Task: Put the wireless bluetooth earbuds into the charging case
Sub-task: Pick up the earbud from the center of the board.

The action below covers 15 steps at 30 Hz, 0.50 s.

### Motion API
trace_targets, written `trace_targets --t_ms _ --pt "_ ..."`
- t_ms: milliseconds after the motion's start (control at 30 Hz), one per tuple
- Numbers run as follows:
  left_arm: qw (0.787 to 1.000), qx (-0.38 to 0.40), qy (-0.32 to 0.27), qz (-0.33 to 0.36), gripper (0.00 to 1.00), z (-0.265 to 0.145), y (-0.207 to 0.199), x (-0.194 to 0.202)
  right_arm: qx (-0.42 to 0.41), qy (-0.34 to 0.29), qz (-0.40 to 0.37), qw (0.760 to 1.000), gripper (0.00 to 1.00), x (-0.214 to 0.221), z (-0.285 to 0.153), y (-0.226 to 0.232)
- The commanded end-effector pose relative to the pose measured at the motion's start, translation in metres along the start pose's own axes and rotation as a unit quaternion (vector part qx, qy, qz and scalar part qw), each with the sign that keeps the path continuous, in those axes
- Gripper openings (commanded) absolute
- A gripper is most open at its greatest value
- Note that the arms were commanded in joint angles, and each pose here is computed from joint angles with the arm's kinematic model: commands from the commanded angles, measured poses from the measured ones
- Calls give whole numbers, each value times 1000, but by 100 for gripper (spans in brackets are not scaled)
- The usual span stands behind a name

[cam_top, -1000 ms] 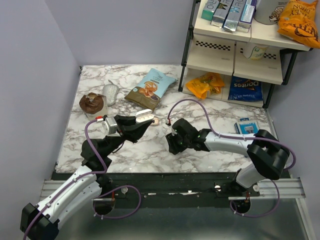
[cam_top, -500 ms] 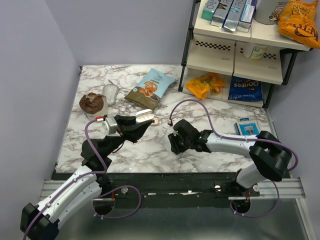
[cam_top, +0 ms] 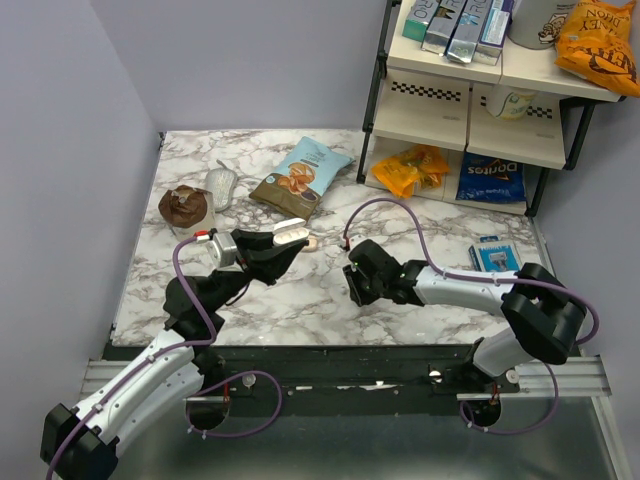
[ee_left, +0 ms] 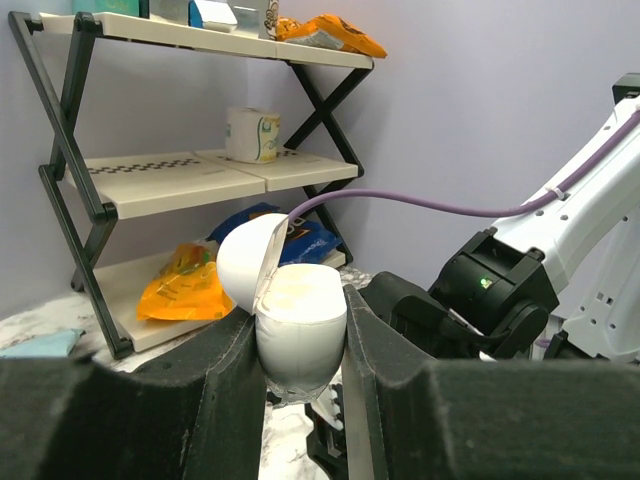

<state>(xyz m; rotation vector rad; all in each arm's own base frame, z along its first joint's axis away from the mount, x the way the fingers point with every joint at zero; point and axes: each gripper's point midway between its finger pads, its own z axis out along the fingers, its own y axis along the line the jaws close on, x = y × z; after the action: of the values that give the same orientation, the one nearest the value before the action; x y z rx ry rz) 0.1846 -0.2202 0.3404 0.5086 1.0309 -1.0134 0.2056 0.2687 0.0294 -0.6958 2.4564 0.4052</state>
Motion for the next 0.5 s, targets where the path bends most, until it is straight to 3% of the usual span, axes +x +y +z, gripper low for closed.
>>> trace_targets --t_ms 0,133,333,467 --pt "1000 -3 -12 4 0 2 0 -9 37 14 4 999 32 11 -5 -16" --pt "1000 -5 -11 3 0 2 1 -9 47 16 5 999 25 12 -7 -20" --pt "1000 -4 -10 3 0 1 0 -8 61 12 6 998 2 13 -14 -26" --pt "1000 -4 -11 3 0 2 1 -9 65 3 7 998 1 9 -22 -28"
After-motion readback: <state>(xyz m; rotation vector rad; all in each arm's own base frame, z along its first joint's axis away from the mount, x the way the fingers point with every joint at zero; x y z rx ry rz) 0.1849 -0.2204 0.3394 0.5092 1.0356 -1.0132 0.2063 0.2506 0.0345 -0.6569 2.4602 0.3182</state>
